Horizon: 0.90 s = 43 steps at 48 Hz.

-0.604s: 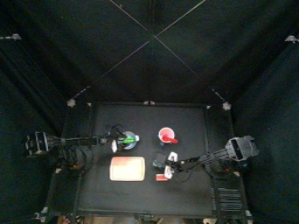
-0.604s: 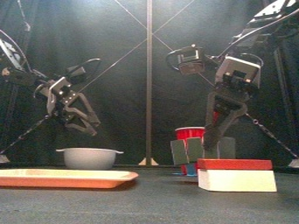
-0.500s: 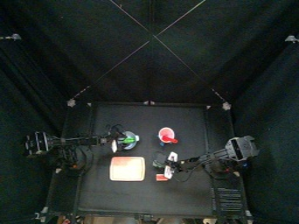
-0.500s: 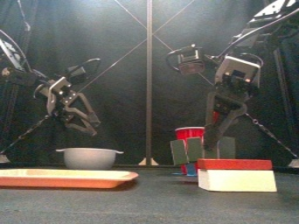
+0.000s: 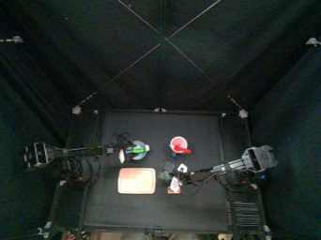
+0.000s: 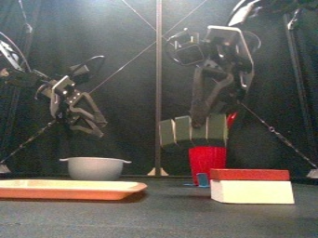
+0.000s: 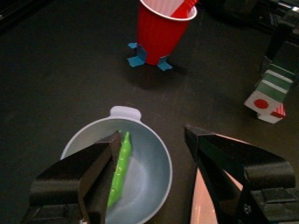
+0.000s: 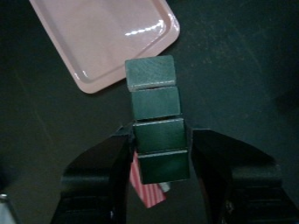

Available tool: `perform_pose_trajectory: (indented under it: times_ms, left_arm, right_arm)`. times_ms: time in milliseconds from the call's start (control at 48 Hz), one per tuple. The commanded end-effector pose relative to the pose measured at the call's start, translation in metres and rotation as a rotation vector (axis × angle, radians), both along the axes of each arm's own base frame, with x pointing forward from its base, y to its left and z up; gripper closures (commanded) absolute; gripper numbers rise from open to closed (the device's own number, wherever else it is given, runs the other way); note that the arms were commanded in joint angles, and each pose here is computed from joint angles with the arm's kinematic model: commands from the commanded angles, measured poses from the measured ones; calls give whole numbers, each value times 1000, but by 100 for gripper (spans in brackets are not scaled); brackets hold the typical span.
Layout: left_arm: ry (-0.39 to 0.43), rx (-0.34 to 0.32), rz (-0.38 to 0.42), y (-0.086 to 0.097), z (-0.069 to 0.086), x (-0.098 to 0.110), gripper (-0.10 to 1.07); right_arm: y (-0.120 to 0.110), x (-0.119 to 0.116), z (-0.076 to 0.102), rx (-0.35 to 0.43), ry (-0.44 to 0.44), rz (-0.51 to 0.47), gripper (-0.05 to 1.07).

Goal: Place green sushi roll on plate

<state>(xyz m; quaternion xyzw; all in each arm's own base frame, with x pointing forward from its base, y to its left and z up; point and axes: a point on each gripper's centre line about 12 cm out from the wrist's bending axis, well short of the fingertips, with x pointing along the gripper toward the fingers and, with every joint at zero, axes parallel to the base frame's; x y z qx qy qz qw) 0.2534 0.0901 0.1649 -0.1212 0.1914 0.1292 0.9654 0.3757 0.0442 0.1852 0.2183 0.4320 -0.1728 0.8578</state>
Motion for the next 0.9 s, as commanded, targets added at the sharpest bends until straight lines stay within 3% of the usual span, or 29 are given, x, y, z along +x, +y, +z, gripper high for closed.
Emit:
perform_pose_trajectory:
  times_ms: [0,292,396,500,646,875]
  left_arm:
    - [-20,7,-1,0,6,0,4]
    - [-62,26,-1,-6,16,-11,4]
    - [-86,37,-1,-8,21,-18,4]
    - [-115,50,1,-11,26,-25,4]
    - [-146,64,1,-15,32,-34,4]
    - [-168,59,20,-16,35,-41,4]
  right_arm:
    - [0,10,33,68,-40,-67,39]
    - [3,30,55,123,100,-203,39]
    - [0,42,58,124,130,-314,39]
    - [-5,51,57,75,148,-426,39]
    - [0,64,48,67,137,-539,39]
    - [8,86,43,103,10,-710,38]
